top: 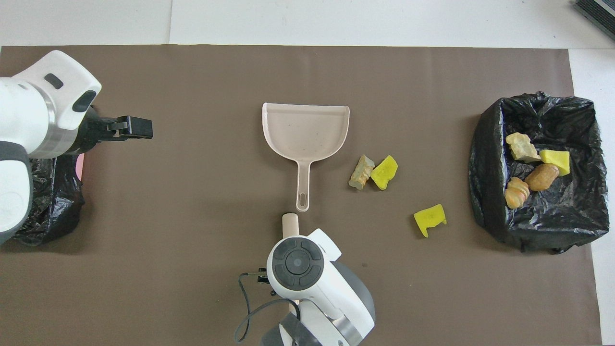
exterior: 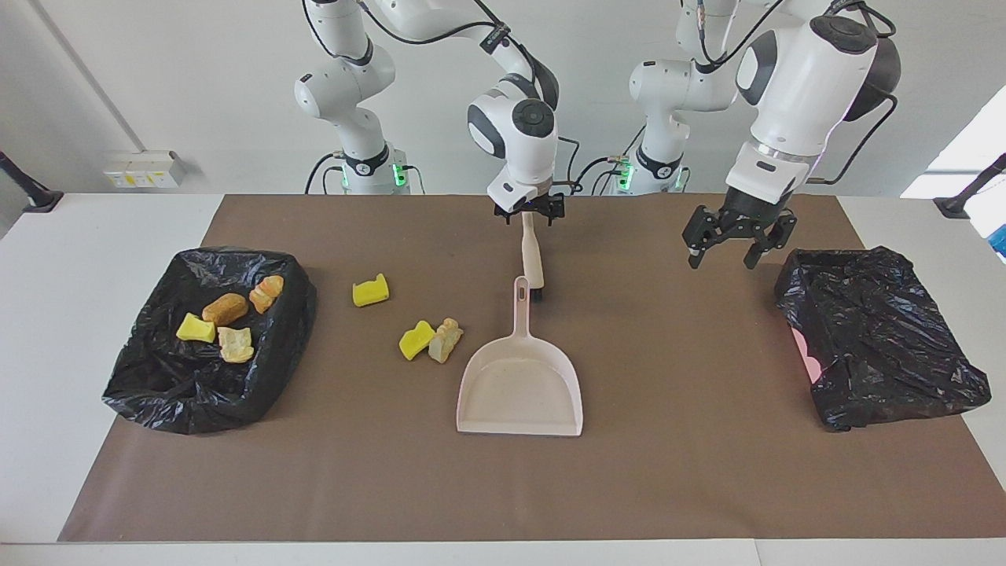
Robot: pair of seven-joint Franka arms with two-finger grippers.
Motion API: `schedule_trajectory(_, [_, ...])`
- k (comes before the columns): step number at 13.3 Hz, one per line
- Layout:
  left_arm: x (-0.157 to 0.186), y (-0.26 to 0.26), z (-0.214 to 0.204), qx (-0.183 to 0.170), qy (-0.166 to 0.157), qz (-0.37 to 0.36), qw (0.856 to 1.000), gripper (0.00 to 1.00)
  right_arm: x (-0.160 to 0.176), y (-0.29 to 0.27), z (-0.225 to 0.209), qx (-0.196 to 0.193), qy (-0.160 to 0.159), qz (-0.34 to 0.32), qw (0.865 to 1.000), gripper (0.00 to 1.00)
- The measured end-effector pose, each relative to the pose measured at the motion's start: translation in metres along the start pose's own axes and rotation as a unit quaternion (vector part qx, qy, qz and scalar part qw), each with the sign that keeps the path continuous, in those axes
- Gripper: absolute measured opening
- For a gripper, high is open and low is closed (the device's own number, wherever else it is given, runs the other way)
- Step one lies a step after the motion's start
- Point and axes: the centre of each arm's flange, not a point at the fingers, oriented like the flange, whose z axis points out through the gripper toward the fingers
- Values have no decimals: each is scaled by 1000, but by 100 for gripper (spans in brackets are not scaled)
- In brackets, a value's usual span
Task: Sweep and dump trash in bin
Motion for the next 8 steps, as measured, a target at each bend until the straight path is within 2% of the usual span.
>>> schedule_trajectory(2, [3, 42, 24, -4, -14, 0, 1000, 100, -8, 0, 12, 2, 6, -6, 1000, 96])
schedule_trajectory(3, [4, 64, 39, -7, -23, 1, 1000, 100, -12, -1, 16, 0, 6, -9, 1000, 85])
schedule_trajectory(5, [2, 89, 54, -19, -34, 8, 999, 100, -15, -2, 16, 0, 5, -12, 1000, 57])
schedule_trajectory(8, [-11, 141, 101, -21, -48, 6, 999, 100, -19, 0, 15, -10, -4, -12, 1000, 26])
